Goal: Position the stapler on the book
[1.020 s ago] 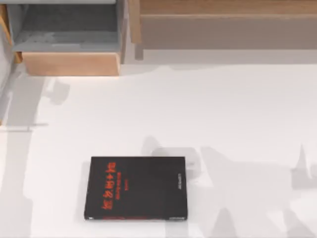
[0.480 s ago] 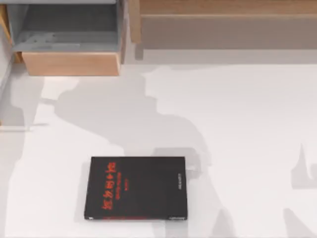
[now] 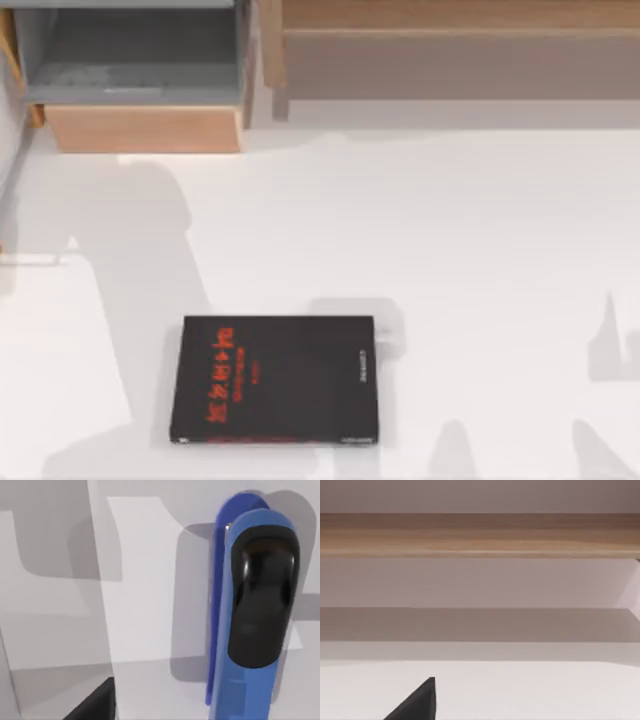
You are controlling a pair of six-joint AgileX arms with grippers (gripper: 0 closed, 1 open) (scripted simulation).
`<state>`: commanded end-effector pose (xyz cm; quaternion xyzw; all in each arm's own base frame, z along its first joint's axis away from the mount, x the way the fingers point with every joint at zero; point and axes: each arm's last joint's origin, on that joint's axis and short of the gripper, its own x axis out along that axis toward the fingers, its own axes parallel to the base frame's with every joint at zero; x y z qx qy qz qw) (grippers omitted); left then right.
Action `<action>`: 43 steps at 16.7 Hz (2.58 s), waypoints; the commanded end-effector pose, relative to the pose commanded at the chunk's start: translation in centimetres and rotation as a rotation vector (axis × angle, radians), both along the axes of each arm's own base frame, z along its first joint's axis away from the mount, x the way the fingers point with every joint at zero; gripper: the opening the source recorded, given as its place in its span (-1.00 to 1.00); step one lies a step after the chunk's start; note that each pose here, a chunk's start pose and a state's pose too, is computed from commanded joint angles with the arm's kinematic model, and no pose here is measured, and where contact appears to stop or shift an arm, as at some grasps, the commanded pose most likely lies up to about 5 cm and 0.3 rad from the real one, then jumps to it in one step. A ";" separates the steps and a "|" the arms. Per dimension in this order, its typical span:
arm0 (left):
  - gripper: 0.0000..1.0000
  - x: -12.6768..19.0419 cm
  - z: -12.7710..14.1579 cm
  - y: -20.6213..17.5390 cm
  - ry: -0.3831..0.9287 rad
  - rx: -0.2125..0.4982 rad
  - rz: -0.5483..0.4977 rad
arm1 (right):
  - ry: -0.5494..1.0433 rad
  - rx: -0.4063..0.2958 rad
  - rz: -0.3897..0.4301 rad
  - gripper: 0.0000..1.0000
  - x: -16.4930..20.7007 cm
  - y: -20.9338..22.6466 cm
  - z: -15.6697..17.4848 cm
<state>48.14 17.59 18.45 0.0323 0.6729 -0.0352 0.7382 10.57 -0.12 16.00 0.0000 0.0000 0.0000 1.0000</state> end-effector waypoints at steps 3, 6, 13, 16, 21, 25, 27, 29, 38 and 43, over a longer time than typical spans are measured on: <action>1.00 0.5 -0.4 -0.2 -0.008 0.001 0.001 | 0.000 0.000 0.000 1.00 0.0 0.0 0.0; 1.00 0.5 -0.4 -0.2 -0.008 0.001 0.001 | 0.000 0.000 0.000 1.00 0.0 0.0 0.0; 1.00 -0.4 -0.1 0.0 -0.006 0.004 0.008 | 0.000 0.000 0.000 1.00 0.0 0.0 0.0; 1.00 -1.1 -0.1 0.0 -0.006 0.006 0.007 | 0.000 0.000 0.000 1.00 0.0 0.0 0.0; 1.00 -1.0 -2.2 0.0 0.002 0.003 0.003 | 0.000 0.000 0.000 1.00 0.0 0.0 0.0; 1.00 0.2 -4.2 0.0 -0.010 0.003 0.004 | 0.000 0.000 0.000 1.00 0.0 0.0 0.0; 1.00 0.8 -4.9 -0.1 -0.013 0.003 0.003 | 0.000 0.000 0.000 1.00 0.0 0.0 0.0; 1.00 1.0 -5.4 -0.2 -0.008 0.001 0.001 | 0.000 0.000 0.000 1.00 0.0 0.0 0.0; 0.10 1.0 -5.4 -0.2 -0.008 0.001 0.001 | 0.000 0.000 0.000 1.00 0.0 0.0 0.0; -0.66 1.0 -5.4 -0.2 -0.008 0.001 0.001 | 0.000 0.000 0.000 1.00 0.0 0.0 0.0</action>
